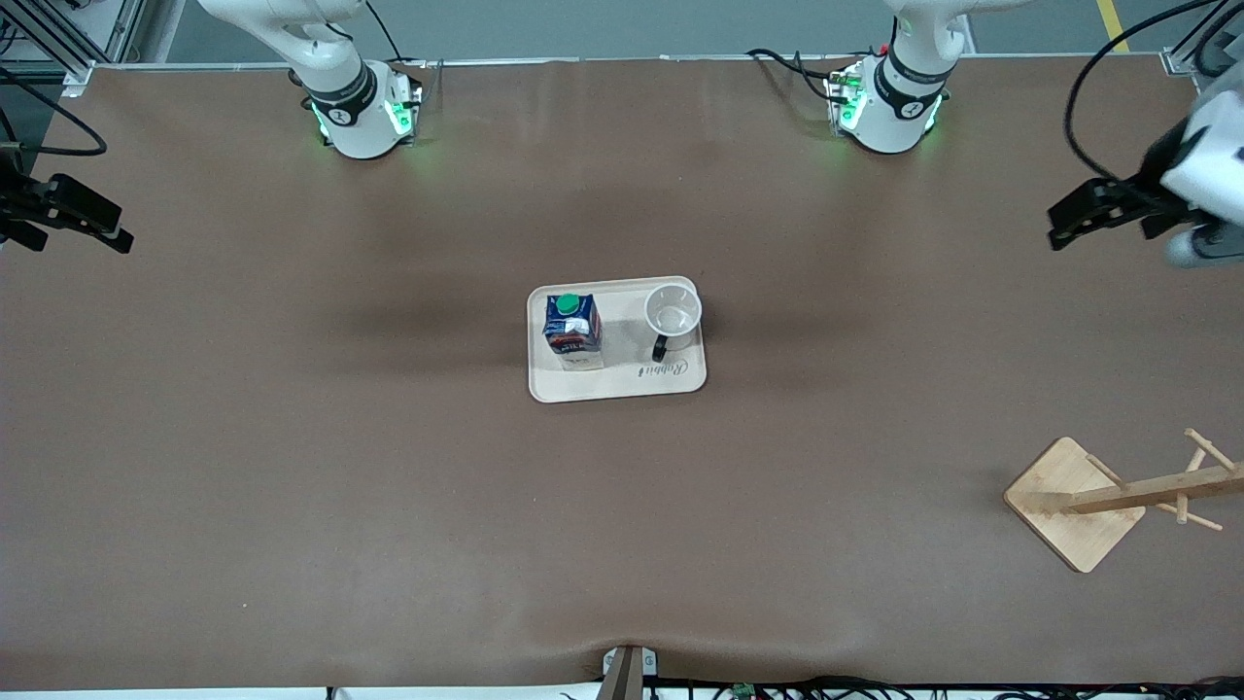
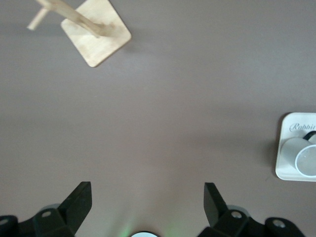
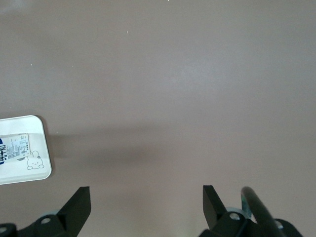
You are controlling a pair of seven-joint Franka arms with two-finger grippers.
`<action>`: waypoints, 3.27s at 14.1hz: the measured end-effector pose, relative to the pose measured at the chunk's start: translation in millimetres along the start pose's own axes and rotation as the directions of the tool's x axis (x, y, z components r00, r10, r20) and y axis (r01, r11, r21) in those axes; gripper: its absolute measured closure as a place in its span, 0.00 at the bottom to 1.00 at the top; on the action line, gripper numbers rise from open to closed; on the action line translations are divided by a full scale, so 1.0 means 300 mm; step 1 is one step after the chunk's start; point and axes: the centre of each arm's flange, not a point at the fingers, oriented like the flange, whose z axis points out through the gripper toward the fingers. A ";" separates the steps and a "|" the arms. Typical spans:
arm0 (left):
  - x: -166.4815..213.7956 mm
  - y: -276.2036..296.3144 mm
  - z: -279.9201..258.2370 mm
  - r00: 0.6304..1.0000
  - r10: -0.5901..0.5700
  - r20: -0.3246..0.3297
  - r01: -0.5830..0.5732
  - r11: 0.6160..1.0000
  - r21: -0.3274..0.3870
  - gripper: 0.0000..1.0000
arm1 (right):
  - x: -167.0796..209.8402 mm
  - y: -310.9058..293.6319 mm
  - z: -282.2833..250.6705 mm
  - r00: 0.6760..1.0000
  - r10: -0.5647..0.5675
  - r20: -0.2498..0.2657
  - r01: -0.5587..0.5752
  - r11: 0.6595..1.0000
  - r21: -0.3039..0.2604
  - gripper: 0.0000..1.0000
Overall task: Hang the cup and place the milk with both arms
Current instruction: 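Move the left gripper toward the white mug on the tray, then lower the left gripper onto the white mug's rim, then close the left gripper on the mug rim, then carry the mug toward the wooden stand while the right gripper reaches the milk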
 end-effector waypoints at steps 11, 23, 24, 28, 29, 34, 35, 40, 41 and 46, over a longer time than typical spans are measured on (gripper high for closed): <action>-0.040 0.784 0.369 0.933 0.349 0.088 -0.350 0.937 0.001 0.00 | 0.013 0.000 0.022 1.000 0.000 0.013 0.000 1.000 -0.001 0.00; -0.102 1.260 0.892 0.868 0.488 0.093 -0.486 0.873 -0.044 0.00 | 0.033 0.009 0.071 0.999 0.006 0.051 -0.006 1.000 0.000 0.00; -0.097 1.276 0.944 0.866 0.491 0.095 -0.489 0.871 -0.048 0.00 | 0.039 0.002 0.084 0.998 0.003 0.060 -0.003 1.000 0.000 0.00; -0.102 1.307 1.153 0.855 0.496 0.149 -0.494 0.868 -0.052 0.11 | 0.050 -0.010 0.135 0.994 -0.003 0.111 0.003 1.000 0.001 0.00; -0.108 1.305 1.183 0.853 0.497 0.161 -0.495 0.867 -0.051 0.18 | 0.054 -0.013 0.143 0.993 -0.004 0.116 0.004 1.000 0.004 0.00; -0.147 1.323 1.259 0.843 0.509 0.173 -0.509 0.859 -0.051 0.71 | 0.084 -0.017 0.210 0.988 0.005 0.154 -0.019 0.996 0.087 0.00; -0.147 1.327 1.264 0.843 0.510 0.169 -0.509 0.859 -0.053 0.80 | 0.086 -0.011 0.214 0.988 0.009 0.156 -0.023 0.996 0.089 0.00; -0.080 1.298 1.199 0.864 0.488 0.121 -0.485 0.873 -0.053 0.93 | 0.088 0.046 0.236 0.984 -0.093 0.155 0.069 0.986 0.151 0.00; -0.047 1.279 1.144 0.875 0.475 0.096 -0.472 0.880 -0.056 0.93 | 0.090 0.035 0.244 0.981 -0.118 0.157 0.093 0.983 0.157 0.00; 0.132 0.965 0.709 0.942 0.337 -0.010 -0.337 0.940 -0.056 0.93 | 0.055 -0.201 0.398 0.944 -0.097 0.316 0.055 0.989 0.139 0.00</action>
